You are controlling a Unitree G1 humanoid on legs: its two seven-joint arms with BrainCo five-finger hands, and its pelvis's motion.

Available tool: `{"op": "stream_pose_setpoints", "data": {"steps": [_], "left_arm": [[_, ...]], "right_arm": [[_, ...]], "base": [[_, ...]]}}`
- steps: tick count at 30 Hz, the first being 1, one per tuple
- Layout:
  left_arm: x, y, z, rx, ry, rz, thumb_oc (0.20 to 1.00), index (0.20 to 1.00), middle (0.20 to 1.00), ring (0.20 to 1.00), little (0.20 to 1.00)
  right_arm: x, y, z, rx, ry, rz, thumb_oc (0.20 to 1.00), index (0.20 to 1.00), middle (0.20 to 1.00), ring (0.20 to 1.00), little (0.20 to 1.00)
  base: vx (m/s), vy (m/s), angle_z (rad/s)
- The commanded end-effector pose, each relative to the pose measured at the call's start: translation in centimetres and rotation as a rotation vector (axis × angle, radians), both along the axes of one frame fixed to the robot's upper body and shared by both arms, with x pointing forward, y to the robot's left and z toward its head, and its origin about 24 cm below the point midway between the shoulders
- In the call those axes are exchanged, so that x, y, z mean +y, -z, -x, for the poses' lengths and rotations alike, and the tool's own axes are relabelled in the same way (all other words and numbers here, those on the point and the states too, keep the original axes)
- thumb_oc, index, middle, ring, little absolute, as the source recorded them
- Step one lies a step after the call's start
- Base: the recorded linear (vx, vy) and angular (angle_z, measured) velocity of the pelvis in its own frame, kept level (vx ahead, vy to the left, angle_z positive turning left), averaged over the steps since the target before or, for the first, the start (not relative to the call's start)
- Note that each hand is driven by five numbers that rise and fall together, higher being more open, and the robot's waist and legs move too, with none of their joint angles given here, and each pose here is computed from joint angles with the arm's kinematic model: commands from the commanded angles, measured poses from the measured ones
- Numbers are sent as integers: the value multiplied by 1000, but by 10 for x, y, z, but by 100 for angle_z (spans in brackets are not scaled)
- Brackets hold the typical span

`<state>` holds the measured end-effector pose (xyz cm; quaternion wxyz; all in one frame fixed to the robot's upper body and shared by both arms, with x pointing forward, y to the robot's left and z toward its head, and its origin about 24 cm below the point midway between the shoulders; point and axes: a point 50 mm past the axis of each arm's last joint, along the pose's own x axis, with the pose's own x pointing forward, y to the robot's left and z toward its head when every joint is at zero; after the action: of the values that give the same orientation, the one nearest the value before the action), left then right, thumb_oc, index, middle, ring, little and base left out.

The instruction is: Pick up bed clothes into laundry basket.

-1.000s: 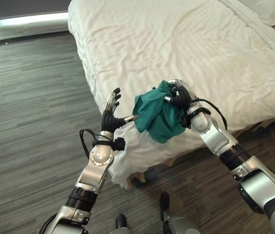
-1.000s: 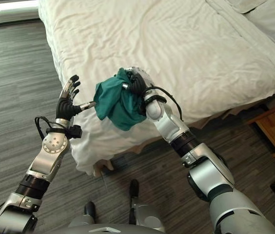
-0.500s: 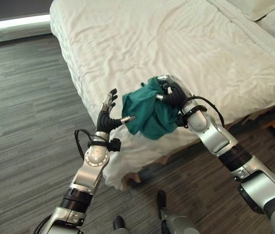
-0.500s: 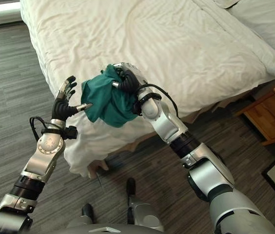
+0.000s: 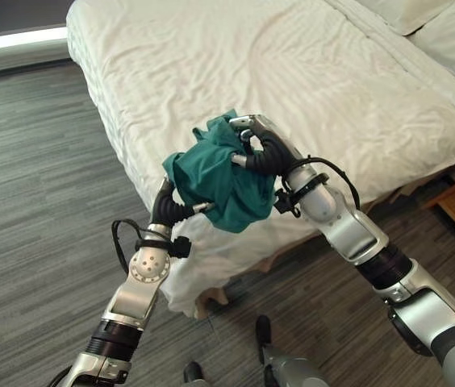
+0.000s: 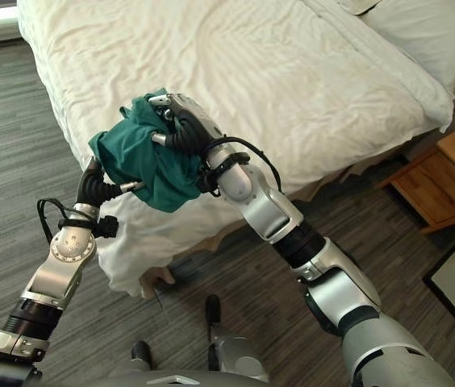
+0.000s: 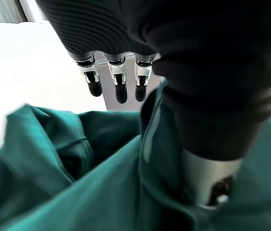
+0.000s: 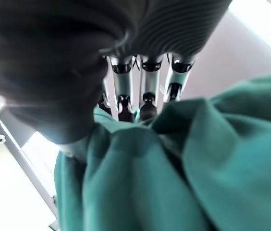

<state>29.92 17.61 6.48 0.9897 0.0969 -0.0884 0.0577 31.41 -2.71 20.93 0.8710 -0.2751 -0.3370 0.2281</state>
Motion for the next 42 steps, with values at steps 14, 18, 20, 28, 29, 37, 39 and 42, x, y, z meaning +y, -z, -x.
{"op": "stream_pose_setpoints", "data": {"steps": [14,18,20,28,29,37,39,42], "left_arm": [[-132,40,-17,275,310,9,200,200,200,200,200],[-128,24,-21,192,308,-8,200,200,200,200,200],[-125,13,-21,132,313,5,200,200,200,200,200],[-41,-8,0,-14,152,45,200,200,200,200,200],[-28,-10,5,-28,124,58,200,200,200,200,200],[8,-41,46,-224,84,170,200,200,200,200,200],[0,-50,47,-275,104,228,200,200,200,200,200],[-4,-62,47,-334,123,230,200,200,200,200,200]], "right_arm": [[82,-50,48,137,-532,-417,200,200,200,200,200],[78,-47,41,130,-488,-406,200,200,200,200,200],[68,-42,34,127,-435,-404,200,200,200,200,200],[-83,-27,20,-85,85,-424,200,200,200,200,200],[-102,-21,27,-98,145,-439,200,200,200,200,200],[-181,26,80,-84,467,-420,200,200,200,200,200],[-177,30,86,-72,439,-445,200,200,200,200,200],[-164,26,85,-79,362,-455,200,200,200,200,200]], "base": [[-35,7,-18],[-65,17,1],[-45,7,3],[-40,-6,36],[-93,34,-21],[78,-8,-100],[156,-115,-82],[99,-153,-131]]}}
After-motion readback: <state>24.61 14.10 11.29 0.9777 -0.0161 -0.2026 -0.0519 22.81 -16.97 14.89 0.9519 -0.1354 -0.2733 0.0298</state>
